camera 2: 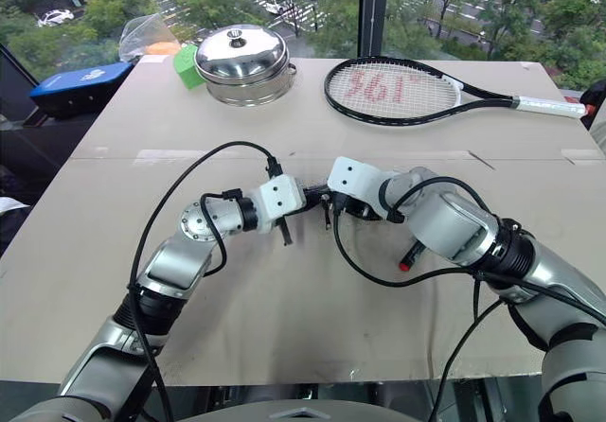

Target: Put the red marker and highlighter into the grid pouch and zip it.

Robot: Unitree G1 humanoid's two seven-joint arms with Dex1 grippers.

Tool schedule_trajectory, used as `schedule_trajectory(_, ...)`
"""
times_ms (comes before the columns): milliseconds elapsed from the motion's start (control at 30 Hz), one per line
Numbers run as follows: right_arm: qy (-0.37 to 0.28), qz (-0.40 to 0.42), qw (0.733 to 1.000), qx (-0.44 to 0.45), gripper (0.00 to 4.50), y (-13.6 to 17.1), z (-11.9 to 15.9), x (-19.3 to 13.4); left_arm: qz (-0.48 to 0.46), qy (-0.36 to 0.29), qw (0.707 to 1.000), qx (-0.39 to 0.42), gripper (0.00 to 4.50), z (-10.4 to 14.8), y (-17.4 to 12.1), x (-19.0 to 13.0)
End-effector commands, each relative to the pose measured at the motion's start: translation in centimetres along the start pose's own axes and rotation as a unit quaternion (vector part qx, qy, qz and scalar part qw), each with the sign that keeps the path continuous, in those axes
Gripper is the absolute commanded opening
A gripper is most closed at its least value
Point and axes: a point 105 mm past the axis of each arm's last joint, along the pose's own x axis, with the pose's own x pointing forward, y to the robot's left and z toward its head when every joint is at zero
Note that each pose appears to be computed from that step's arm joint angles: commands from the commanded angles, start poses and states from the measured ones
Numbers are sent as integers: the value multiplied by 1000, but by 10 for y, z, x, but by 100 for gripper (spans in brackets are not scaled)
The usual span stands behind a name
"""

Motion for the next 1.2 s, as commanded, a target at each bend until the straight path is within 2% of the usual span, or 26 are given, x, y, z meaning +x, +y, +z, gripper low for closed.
schedule_trajectory(33, -53, -5, 997, 62, 408, -12, 5, -36, 27, 5, 1000, 5, 0, 2, 8, -6)
schedule_trajectory(100, -75, 41, 988, 132, 408, 1, 0, -58, 40, 12, 999, -9, 0, -2, 12, -8)
schedule_trajectory(167, -97, 50, 978, 177, 408, 7, -8, -82, 51, 20, 998, -19, 0, -6, 16, -10)
schedule_trajectory(300, -122, 61, 979, 150, 408, 32, -26, -113, 59, 27, 997, -29, 0, -11, 21, -13)
schedule_trajectory(367, -96, 77, 986, 112, 408, 45, -45, -119, 56, 29, 998, -27, 0, -12, 22, -14)
schedule_trajectory(433, -54, 96, 991, 72, 408, 50, -69, -118, 51, 28, 998, -24, 0, -12, 23, -14)
schedule_trajectory(533, -34, 106, 994, -7, 408, 43, -89, -109, 46, 23, 998, -19, 0, -10, 24, -13)
schedule_trajectory(700, -35, 149, 982, -111, 408, 27, -107, -79, 42, 16, 999, -13, 0, -6, 22, -14)
schedule_trajectory(867, -26, 225, 964, -143, 408, 25, -125, -58, 41, 13, 999, -9, 0, -3, 19, -16)
schedule_trajectory(900, -25, 239, 961, -136, 358, 24, -127, -54, 41, 12, 999, -9, 0, -2, 17, -17)
schedule_trajectory(967, -32, 264, 956, -127, 286, 24, -126, -51, 44, 9, 999, -13, 0, -1, 16, -18)
schedule_trajectory(1100, -54, 270, 957, -92, 82, 24, -119, -57, 51, 8, 998, -22, 0, 0, 13, -19)
schedule_trajectory(1167, -61, 254, 962, -75, 22, 20, -114, -61, 51, 7, 998, -24, 0, 1, 12, -20)
schedule_trajectory(1200, -67, 235, 967, -68, 22, 18, -109, -65, 52, 7, 998, -25, 0, 1, 12, -19)
